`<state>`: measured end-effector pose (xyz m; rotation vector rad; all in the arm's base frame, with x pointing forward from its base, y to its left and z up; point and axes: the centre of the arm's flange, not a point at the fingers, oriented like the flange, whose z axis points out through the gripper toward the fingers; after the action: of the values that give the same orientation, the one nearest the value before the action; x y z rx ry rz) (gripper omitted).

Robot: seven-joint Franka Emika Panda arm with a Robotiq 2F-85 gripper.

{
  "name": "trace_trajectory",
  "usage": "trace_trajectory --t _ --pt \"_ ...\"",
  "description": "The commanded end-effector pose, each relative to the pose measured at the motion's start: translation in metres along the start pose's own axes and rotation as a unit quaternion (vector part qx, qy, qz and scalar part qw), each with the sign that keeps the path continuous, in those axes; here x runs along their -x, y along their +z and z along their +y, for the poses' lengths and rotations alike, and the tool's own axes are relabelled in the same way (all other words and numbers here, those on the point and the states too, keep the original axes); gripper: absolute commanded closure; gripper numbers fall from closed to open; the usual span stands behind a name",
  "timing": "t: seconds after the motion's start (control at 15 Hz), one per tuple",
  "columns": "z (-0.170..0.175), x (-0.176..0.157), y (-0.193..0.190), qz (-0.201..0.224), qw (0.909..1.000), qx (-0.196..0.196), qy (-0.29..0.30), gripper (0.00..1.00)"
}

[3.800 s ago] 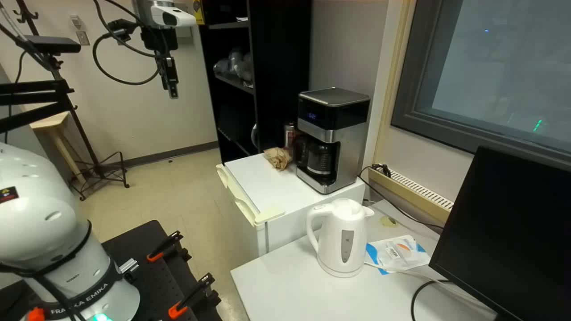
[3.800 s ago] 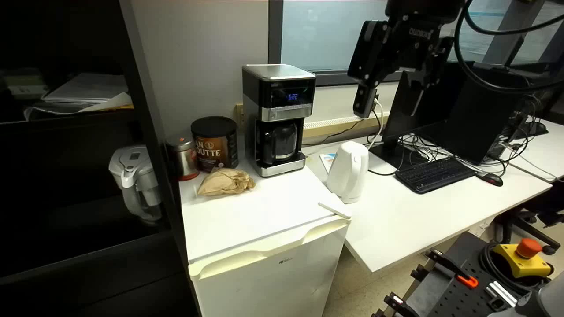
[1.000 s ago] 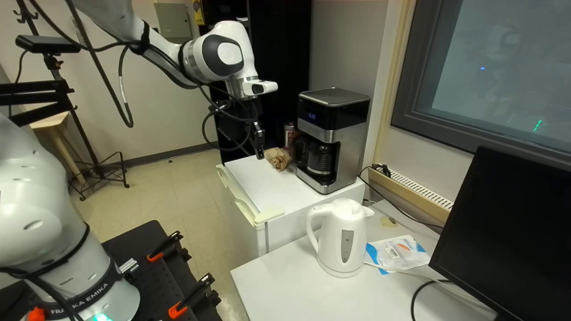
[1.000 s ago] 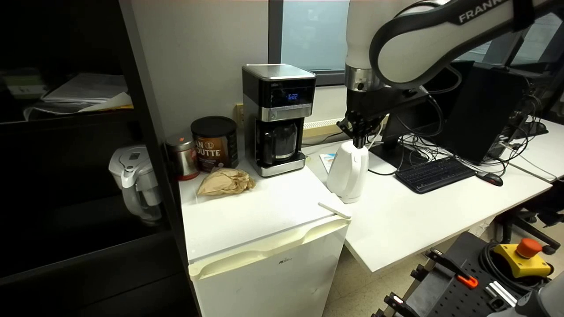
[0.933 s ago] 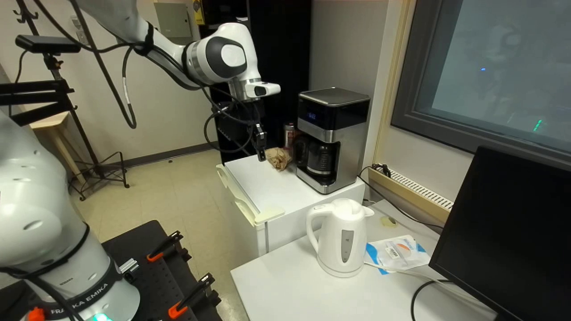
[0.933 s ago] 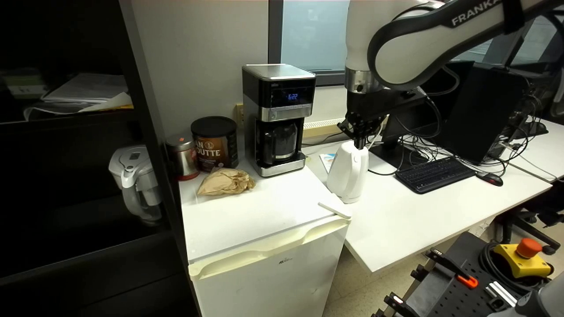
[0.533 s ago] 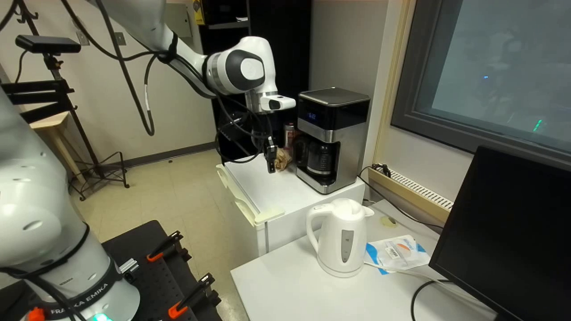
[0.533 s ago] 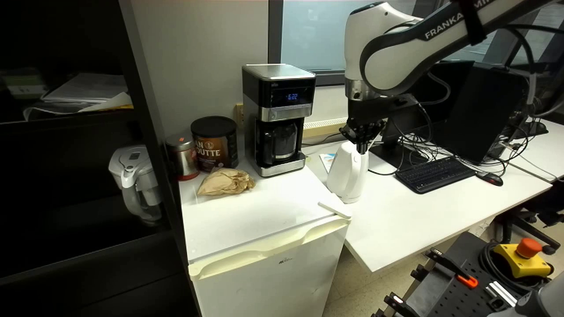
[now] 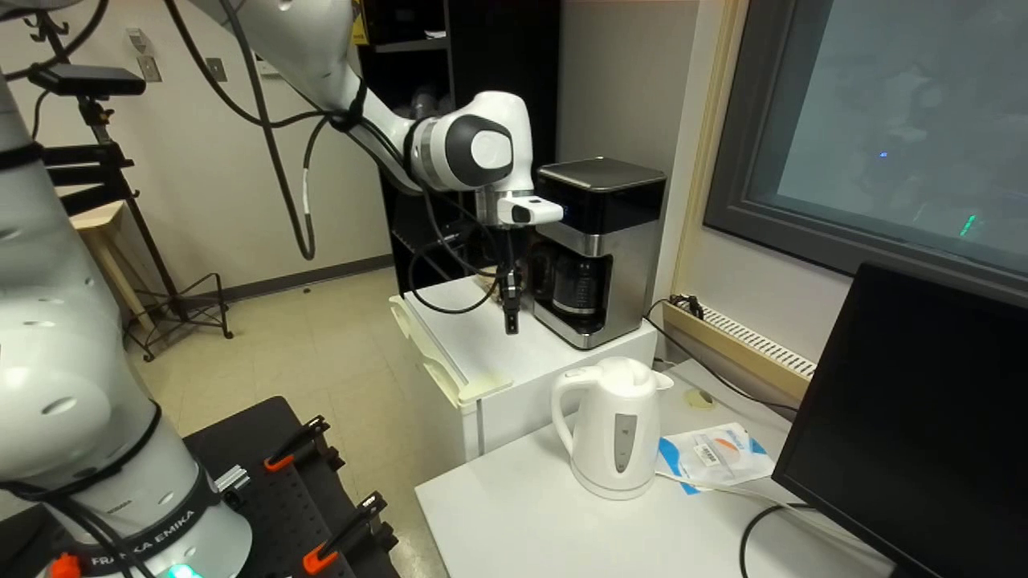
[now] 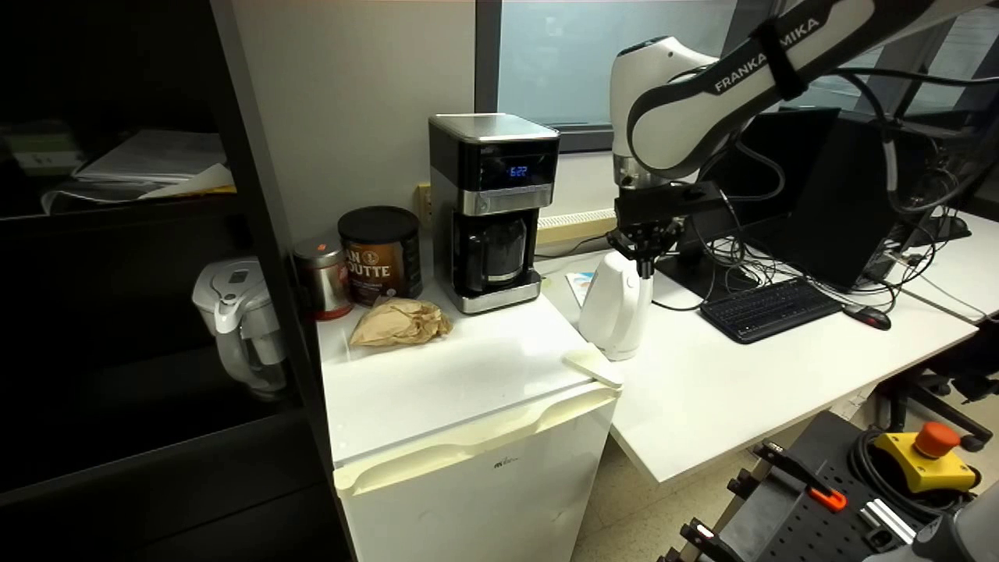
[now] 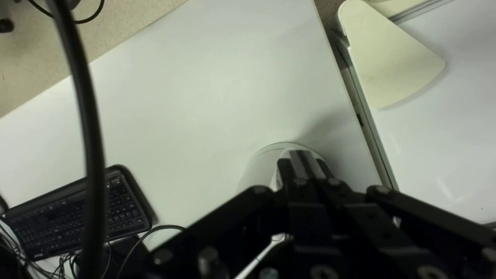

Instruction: Press the electric kettle power button to turn it on

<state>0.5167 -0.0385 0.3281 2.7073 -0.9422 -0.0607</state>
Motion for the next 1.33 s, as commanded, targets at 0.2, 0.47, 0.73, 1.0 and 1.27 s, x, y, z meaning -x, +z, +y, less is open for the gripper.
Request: trace_trajectory --t 0.2,0.47,0.73,1.0,1.27 --pt "-0.005 -0.04 0.022 -0.007 0.9966 0.003 0.082 1.0" --pt "-0.001 -0.06 0.037 -0.009 0.9921 0.004 0.125 1.0" --pt "0.003 -0.078 0.054 -0.015 0.9873 0.007 0.158 1.0" --pt "0.004 -0.091 0.067 -0.012 0.9827 0.005 0.185 1.0" --pt "0.003 -0.102 0.072 0.0 0.9784 -0.007 0.206 1.0"
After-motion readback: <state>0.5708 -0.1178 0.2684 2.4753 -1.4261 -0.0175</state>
